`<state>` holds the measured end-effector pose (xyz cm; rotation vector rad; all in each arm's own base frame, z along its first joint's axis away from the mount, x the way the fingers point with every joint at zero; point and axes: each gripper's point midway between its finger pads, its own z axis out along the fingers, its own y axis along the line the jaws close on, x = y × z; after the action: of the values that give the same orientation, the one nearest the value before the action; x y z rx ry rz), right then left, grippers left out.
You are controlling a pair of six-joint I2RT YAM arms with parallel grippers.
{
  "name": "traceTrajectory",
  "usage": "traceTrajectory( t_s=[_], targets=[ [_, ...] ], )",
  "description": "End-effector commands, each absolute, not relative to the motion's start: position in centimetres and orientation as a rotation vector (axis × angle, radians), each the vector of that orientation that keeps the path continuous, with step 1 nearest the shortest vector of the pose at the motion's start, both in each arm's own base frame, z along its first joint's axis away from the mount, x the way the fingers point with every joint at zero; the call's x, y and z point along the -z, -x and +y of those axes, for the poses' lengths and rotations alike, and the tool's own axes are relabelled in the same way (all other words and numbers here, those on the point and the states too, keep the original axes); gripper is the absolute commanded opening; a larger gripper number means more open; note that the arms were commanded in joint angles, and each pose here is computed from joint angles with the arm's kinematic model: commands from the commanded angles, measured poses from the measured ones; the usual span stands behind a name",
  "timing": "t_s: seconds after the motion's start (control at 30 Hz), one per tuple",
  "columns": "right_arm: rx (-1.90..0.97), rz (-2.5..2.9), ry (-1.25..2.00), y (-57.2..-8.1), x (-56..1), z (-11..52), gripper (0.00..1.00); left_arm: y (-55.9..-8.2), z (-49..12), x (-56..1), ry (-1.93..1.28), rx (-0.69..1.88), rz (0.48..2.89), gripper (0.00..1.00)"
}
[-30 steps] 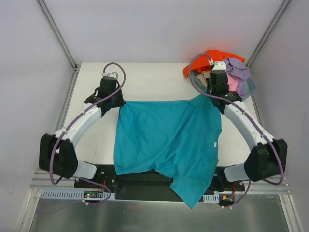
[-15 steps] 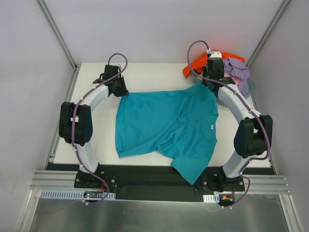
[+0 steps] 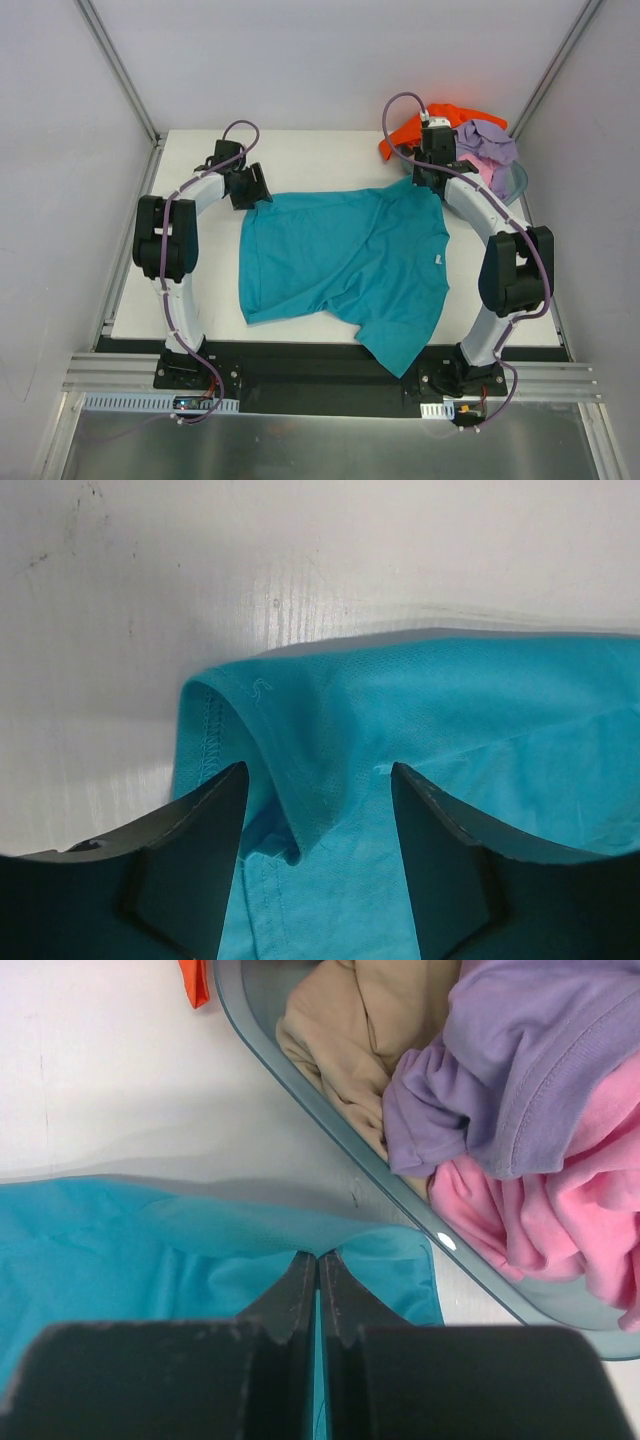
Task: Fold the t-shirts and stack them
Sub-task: Flatten out the tshirt
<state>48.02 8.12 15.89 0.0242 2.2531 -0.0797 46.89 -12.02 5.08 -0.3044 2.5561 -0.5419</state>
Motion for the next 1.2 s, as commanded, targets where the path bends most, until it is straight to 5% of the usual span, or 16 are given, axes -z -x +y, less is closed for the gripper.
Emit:
traceTrajectory(
  t_s=[0.0,0.6,0.67,0.73,0.9,1.17],
  targets=[
    [0.05,2.249,-0.041,-47.9,-16.3,8.5,0.01,-45.8,-12.3,-6.8,0.289,0.574,2.532,0.57],
    [0.072,2.274,-0.048,-47.1,-15.8,8.0,0.01,-45.6,-12.8,-7.4,0.305,0.618,2.528,0.25],
    [0.069,2.275,-0.045,-47.1,-15.8,8.1,0.01,-45.1,-12.9,-7.2,0.316,0.628,2.536,0.19],
    [0.071,2.274,-0.05,-47.1,-15.8,8.0,0.01,-44.8,-12.9,-7.5,0.326,0.636,2.533,0.0],
    [0.069,2.241,-0.049,-47.0,-17.3,7.9,0.01,-44.5,-12.6,-11.4,0.299,0.626,2.447,0.0],
    [0.08,2.03,-0.043,-45.0,-28.0,6.5,0.01,-41.6,-12.8,-22.3,0.178,0.693,2.204,0.0]
  ],
)
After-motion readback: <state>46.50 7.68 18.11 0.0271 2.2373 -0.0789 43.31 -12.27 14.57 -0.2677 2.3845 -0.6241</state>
